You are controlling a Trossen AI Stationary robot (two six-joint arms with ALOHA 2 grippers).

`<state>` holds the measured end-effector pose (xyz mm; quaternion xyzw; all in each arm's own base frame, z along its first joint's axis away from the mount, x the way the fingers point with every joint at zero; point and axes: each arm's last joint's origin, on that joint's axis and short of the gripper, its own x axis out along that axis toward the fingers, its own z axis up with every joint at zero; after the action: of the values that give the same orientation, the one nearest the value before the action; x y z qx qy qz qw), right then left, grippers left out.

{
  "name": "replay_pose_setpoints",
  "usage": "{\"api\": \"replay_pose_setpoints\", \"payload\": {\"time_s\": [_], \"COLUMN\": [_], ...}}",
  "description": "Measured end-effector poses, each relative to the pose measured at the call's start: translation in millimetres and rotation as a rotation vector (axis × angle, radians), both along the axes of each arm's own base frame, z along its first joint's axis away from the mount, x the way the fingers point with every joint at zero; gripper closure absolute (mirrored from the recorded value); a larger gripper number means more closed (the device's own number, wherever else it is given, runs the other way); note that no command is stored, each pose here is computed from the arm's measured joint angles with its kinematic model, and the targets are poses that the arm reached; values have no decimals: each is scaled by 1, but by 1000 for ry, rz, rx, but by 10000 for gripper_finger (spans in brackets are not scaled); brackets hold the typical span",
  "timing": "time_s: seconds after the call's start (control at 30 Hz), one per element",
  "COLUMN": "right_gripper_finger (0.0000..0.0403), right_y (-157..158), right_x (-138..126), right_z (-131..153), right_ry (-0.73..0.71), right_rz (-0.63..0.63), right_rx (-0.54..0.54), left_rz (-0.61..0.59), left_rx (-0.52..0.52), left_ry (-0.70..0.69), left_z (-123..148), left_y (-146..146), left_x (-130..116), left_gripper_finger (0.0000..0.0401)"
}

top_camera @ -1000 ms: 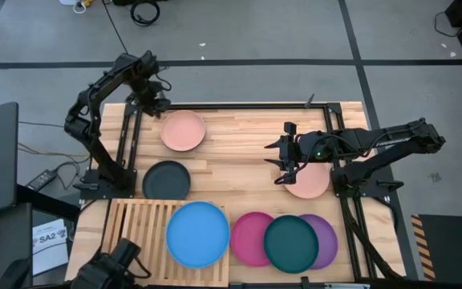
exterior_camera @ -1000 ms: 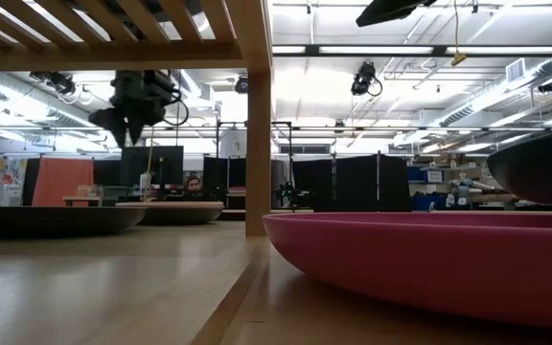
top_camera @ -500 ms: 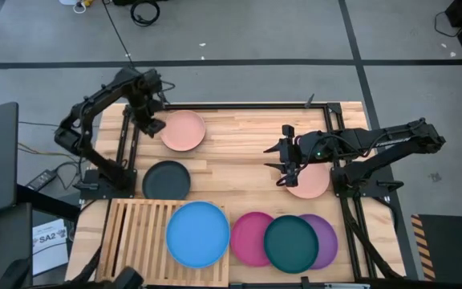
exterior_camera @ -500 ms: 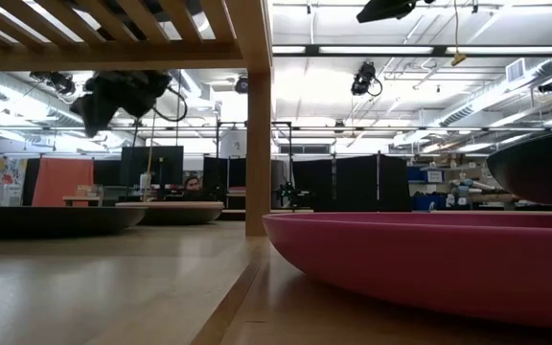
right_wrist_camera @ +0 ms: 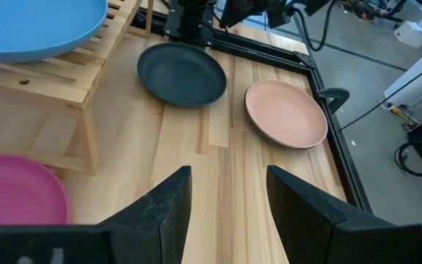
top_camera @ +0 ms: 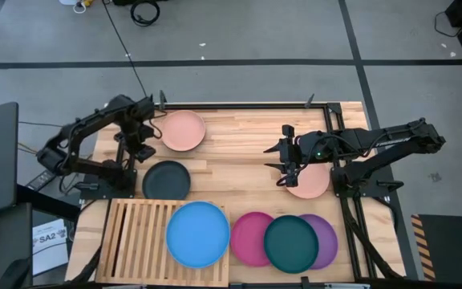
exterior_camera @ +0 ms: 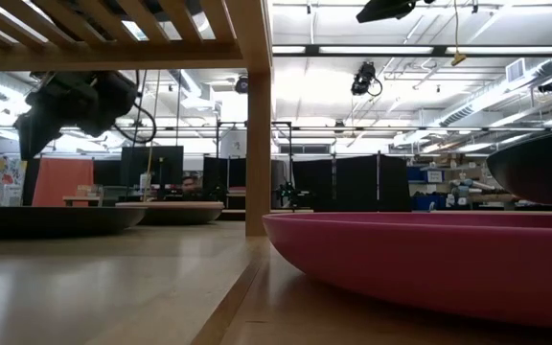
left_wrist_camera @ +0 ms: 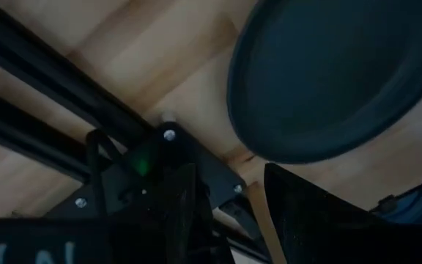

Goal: Place and stack plates onto a shelf
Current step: Put the left dark green plate on the shelf

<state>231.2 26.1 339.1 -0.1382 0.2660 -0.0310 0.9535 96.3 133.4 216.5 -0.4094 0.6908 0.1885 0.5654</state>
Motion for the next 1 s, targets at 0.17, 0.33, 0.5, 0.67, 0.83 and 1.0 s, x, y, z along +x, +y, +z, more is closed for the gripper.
{"api": "replay_pose_setpoints", "payload": {"time_s": [0.17, 0.33, 0.5, 0.67, 0.83, 1.0], "right_gripper_finger": [220, 220, 220, 220, 220, 220], "right_y": [0, 0, 0, 0, 0, 0], "right_x": [0, 0, 0, 0, 0, 0], "right_z": [0, 0, 0, 1, 1, 1], "right_ry": [0, 0, -4, -7, -8, -7], "right_rz": [0, -1, -3, -3, -3, -3], "right_rx": [0, 1, -1, -1, -1, -1], "left_rz": [5, 9, -25, 17, 22, 29], "left_rx": [15, 27, 27, 85, 186, 222], "left_ry": [23, 43, 43, 27, -53, -80], "left_z": [-3, -3, -4, 2, 5, 4], "left_y": [-1, -1, -4, -2, 6, 6], "left_x": [-2, -2, 3, 14, 25, 31], "left_gripper_finger": [230, 230, 230, 230, 230, 230]}}
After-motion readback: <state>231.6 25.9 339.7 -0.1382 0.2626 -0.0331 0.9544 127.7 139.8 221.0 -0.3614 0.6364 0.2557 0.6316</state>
